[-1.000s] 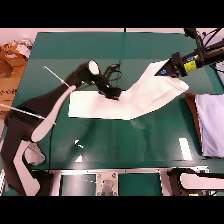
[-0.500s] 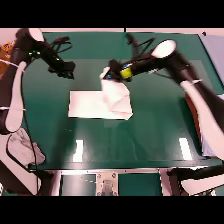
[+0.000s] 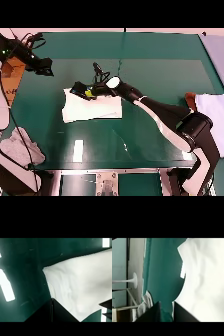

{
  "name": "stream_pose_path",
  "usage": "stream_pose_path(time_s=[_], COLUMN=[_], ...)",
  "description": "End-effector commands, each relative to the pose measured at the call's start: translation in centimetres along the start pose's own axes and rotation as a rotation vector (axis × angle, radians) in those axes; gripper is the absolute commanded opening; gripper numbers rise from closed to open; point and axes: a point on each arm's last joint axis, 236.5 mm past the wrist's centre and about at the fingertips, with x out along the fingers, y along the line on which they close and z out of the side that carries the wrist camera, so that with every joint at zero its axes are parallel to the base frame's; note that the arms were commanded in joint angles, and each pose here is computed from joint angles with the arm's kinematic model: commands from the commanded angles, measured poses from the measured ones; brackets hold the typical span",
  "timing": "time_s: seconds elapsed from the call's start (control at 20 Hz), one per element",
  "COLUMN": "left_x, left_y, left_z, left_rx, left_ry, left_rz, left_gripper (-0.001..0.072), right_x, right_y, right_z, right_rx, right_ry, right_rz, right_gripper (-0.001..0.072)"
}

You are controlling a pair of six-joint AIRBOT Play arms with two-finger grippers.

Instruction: Fold the shirts.

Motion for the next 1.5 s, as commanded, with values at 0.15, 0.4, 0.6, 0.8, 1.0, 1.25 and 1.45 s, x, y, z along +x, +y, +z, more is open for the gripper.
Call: stream_pose_path(time_s=[0.15, 0.4, 0.6, 0.8, 1.0, 1.25, 1.45], left_x=[-0.5, -0.1, 0.2, 0.2, 0.2, 0.2, 0.2], left_y=[1.2, 1.3, 1.5, 1.4, 1.4, 1.3, 1.2], left_z=[0.1, -0.1, 0.0, 0.0, -0.1, -0.1, -0.1], left_rx=[-0.001, -0.006, -0.010, -0.014, -0.014, -0.018, -0.018], left_ry=[-0.016, -0.007, -0.010, -0.011, -0.008, -0.007, -0.009], left_rz=[0.011, 0.009, 0.009, 0.006, 0.005, 0.004, 0.000], left_gripper=[0.0024, 0.0024, 0.0024, 0.0024, 0.0024, 0.0024, 0.0024], right_x=[-11.3, -20.4, -19.9, -14.4, -10.0, -9.9, -12.9], right_y=[-4.0, -18.3, -22.9, -20.8, -17.7, -15.7, -11.6], right_z=[2.9, 4.3, 1.0, 0.0, 0.1, 1.0, 4.2], right_rx=[-0.022, 0.060, 0.232, 0.261, 0.235, 0.265, 0.197], right_ry=[0.168, 0.016, 0.060, 0.094, 0.058, 0.035, 0.014], right_rz=[-0.025, -0.489, -0.493, -0.309, -0.161, -0.077, 0.011], right_gripper=[0.0013, 0.0015, 0.0478, 0.0474, 0.0474, 0.0024, 0.0011])
